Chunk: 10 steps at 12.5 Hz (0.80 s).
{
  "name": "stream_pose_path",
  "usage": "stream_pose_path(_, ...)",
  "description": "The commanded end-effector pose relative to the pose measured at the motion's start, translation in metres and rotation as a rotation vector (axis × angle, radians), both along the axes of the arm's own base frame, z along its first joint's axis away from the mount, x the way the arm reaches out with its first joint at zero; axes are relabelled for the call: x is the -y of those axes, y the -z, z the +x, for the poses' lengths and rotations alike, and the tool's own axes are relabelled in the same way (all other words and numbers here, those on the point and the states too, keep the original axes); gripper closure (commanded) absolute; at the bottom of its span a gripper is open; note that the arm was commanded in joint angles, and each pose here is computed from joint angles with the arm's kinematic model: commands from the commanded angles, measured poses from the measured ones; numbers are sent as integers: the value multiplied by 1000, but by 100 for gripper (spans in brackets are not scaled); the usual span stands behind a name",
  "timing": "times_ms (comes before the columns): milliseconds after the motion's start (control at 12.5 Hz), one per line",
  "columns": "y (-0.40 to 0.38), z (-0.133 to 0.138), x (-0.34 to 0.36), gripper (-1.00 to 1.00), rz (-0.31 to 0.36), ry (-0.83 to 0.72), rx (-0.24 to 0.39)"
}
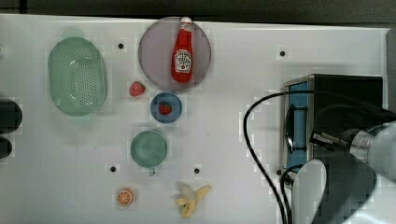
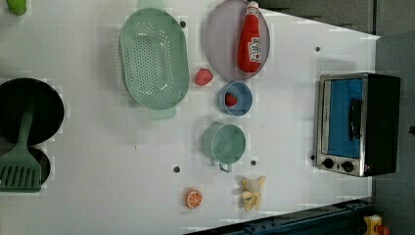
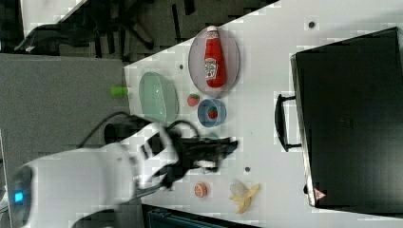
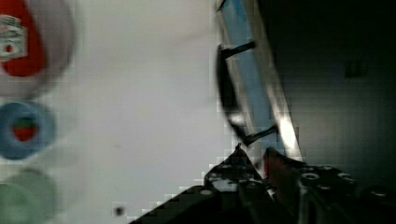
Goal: Flap open oven.
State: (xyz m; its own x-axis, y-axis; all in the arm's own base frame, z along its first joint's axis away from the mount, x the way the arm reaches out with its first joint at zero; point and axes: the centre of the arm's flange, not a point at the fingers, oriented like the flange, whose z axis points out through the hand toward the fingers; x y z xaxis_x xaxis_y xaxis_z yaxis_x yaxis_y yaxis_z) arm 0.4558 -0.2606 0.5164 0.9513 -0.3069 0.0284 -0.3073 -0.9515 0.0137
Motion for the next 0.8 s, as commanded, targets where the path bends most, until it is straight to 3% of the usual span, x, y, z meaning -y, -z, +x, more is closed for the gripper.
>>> stream_pose_path(80,52,9,-1,65,-45,-262,-6)
stream_pose_path(800,172,16,2,65,-140,-283,14)
